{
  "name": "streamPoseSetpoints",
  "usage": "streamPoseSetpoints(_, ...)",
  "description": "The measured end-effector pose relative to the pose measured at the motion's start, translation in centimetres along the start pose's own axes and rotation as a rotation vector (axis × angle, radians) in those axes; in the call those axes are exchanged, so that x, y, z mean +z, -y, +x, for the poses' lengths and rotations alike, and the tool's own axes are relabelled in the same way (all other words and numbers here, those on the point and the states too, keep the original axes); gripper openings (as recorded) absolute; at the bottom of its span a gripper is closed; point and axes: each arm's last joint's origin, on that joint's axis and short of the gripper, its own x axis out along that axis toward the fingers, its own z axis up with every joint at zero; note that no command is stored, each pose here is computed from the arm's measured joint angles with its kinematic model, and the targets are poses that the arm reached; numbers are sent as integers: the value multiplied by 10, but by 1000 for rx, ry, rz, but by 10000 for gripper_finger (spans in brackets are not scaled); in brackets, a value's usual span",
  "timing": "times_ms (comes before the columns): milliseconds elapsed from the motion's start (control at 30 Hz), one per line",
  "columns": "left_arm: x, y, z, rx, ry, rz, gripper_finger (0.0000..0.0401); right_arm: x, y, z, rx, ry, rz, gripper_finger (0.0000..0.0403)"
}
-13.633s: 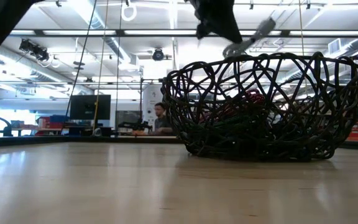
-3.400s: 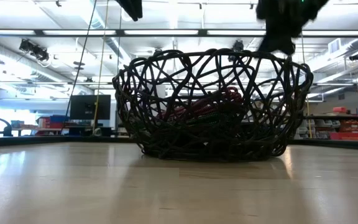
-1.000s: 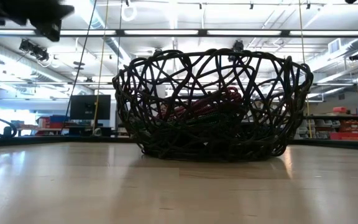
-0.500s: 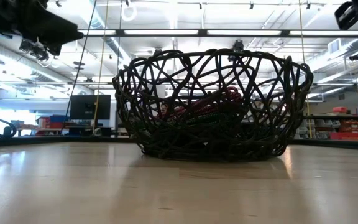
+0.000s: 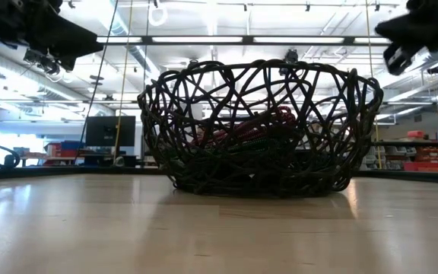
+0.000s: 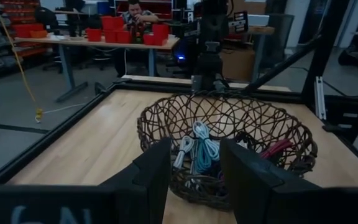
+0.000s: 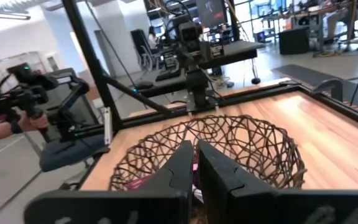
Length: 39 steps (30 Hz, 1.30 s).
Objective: Pick and place USB-C Cables
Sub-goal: Return to Home Position
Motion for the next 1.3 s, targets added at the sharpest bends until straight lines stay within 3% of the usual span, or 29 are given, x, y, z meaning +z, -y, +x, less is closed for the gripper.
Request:
streamPoseSetpoints(400, -2, 0, 0, 3, -25, -7, 144, -56, 18, 28, -2, 108, 32, 30)
streamPoseSetpoints(633, -2, 0, 0, 14, -23, -17, 144, -54, 18, 27, -5, 112, 9, 30)
streamPoseSetpoints(1000, 1, 0, 0, 13, 10, -151, 144, -55, 19, 27, -31, 106, 71, 30)
streamPoseSetpoints(1167, 2, -1, 0, 22, 23, -154, 144, -55, 19, 27, -30, 108, 99, 30)
streamPoseSetpoints(1300, 4, -1, 0, 32, 37, -108, 111, -55, 19, 27, -30, 107, 106, 30)
